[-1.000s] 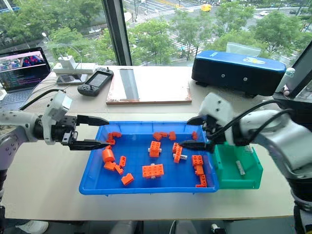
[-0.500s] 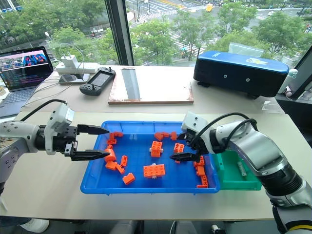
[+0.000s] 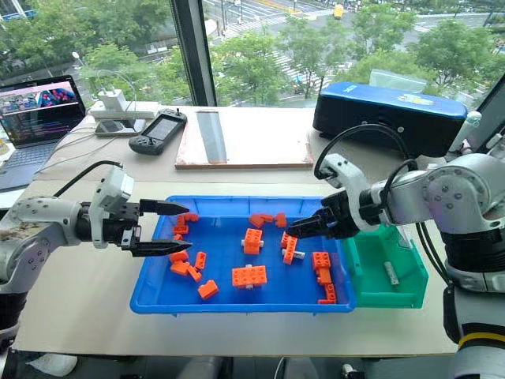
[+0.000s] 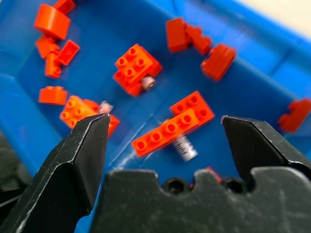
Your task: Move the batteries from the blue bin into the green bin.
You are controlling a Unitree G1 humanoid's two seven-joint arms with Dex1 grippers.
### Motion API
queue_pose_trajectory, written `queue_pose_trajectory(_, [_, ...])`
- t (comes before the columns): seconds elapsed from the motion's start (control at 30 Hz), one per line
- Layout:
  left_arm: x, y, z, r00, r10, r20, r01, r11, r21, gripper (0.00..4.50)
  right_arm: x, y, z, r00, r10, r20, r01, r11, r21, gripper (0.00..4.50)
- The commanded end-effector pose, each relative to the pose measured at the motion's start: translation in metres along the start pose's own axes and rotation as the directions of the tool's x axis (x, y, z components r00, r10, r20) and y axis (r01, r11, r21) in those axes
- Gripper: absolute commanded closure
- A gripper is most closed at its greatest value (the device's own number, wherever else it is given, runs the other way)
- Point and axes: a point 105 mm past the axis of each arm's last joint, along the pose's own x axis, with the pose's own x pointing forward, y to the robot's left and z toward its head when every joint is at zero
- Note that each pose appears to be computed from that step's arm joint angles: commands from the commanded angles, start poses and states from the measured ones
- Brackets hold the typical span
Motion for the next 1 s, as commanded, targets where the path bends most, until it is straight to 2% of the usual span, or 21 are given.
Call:
queue_pose_trajectory(0.03, [0.001,0.003,0.011,1.000,0.009,0.017,-0.010,0.998,0.057,0.00,0.012,0.012,-0.003,0.998,-0.008,0.056,0.002,0.994,0.107,0.22])
queue_pose_trajectory(0.1, [0.002,0.003,0.010,1.000,0.006,0.019,-0.007,0.998,0.057,0.00,0.020,0.013,-0.004,0.996,-0.040,0.081,0.025,0.983,0.180,0.22])
queue_pose_trajectory(0.37, [0.002,0.002,0.011,1.000,0.011,0.028,-0.012,0.998,0.064,0.00,0.031,0.007,-0.002,0.977,-0.166,0.137,0.129,0.961,0.246,0.22])
queue_pose_trajectory(0.63, [-0.001,0.001,0.011,0.999,0.031,0.030,-0.033,0.997,0.066,0.00,0.040,0.008,-0.009,0.972,-0.215,0.091,0.189,0.954,0.234,0.22])
queue_pose_trajectory(0.73, [-0.001,0.001,0.011,0.999,0.035,0.030,-0.037,0.997,0.068,0.00,0.042,0.008,-0.013,0.972,-0.226,0.070,0.206,0.953,0.221,0.86])
queue_pose_trajectory(1.0, [0.000,0.002,0.011,0.999,0.041,0.033,-0.044,0.996,0.073,0.00,0.045,0.006,-0.021,0.964,-0.264,0.025,0.254,0.946,0.199,3.66])
